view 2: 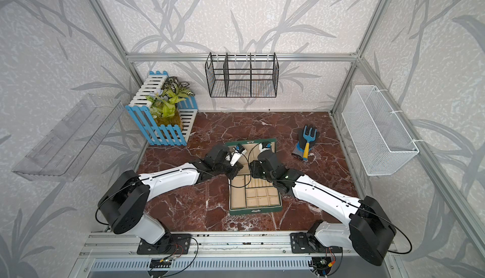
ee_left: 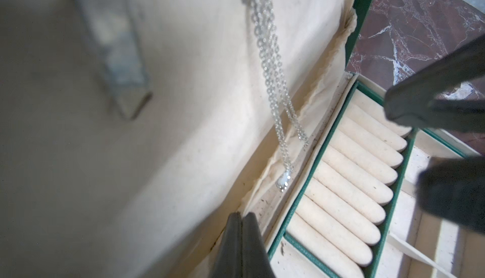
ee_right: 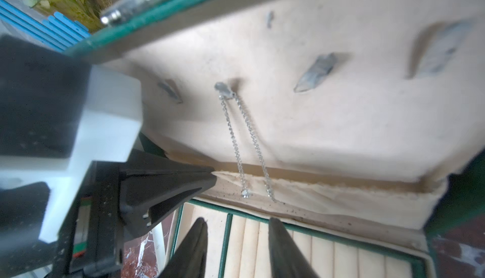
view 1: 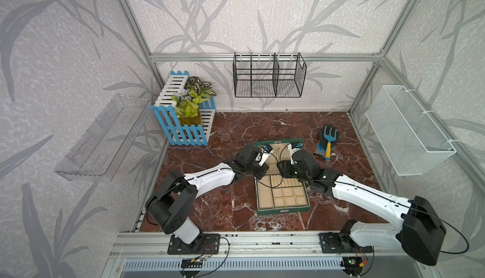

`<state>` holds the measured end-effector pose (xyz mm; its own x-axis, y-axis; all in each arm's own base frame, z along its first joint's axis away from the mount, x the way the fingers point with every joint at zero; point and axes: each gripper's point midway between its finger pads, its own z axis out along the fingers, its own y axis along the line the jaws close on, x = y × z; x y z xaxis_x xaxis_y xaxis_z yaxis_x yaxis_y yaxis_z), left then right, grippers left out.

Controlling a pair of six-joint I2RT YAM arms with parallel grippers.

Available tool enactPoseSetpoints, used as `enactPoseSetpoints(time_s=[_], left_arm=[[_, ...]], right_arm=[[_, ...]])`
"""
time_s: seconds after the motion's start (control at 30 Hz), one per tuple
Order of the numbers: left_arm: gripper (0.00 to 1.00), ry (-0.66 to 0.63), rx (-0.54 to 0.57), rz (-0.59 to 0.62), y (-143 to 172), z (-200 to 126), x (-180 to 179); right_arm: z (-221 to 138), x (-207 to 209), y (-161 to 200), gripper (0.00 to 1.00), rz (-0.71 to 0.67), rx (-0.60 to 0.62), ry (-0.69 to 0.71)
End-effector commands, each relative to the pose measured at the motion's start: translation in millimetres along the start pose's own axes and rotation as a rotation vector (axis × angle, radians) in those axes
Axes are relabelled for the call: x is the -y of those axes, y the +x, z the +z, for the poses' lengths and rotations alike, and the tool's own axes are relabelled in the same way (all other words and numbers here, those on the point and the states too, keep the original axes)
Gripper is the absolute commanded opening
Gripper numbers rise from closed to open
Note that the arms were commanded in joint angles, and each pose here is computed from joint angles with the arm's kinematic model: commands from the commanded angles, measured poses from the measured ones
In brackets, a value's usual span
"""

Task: Put jewelry chain into jewelry box
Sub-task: Adjust the necklace in the storage slot.

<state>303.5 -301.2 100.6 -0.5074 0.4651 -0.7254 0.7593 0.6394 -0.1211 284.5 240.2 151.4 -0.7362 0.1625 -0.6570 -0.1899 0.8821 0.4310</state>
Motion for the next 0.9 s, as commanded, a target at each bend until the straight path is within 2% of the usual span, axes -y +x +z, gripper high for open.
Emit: enactPoseSetpoints(time_s=[0.0,0.23,0.87], left_arm=[[0.01,0.018,0.035,0.009,-10.0,2.5,3.5],[0.01,0.019,0.034,0.01,-10.1,2.6,3.5],[0.01,0.019,0.033,0.012,-10.1,2.4,3.6]], right_arm=[[4.8,22.8,7.9,0.37,-0.029,-0.01,0.093],[26.7,17.0,18.4,0.33,-0.032,-0.07,0.077],[52.3,24.8,12.6,0.19,-0.062,-0.039,0.135]])
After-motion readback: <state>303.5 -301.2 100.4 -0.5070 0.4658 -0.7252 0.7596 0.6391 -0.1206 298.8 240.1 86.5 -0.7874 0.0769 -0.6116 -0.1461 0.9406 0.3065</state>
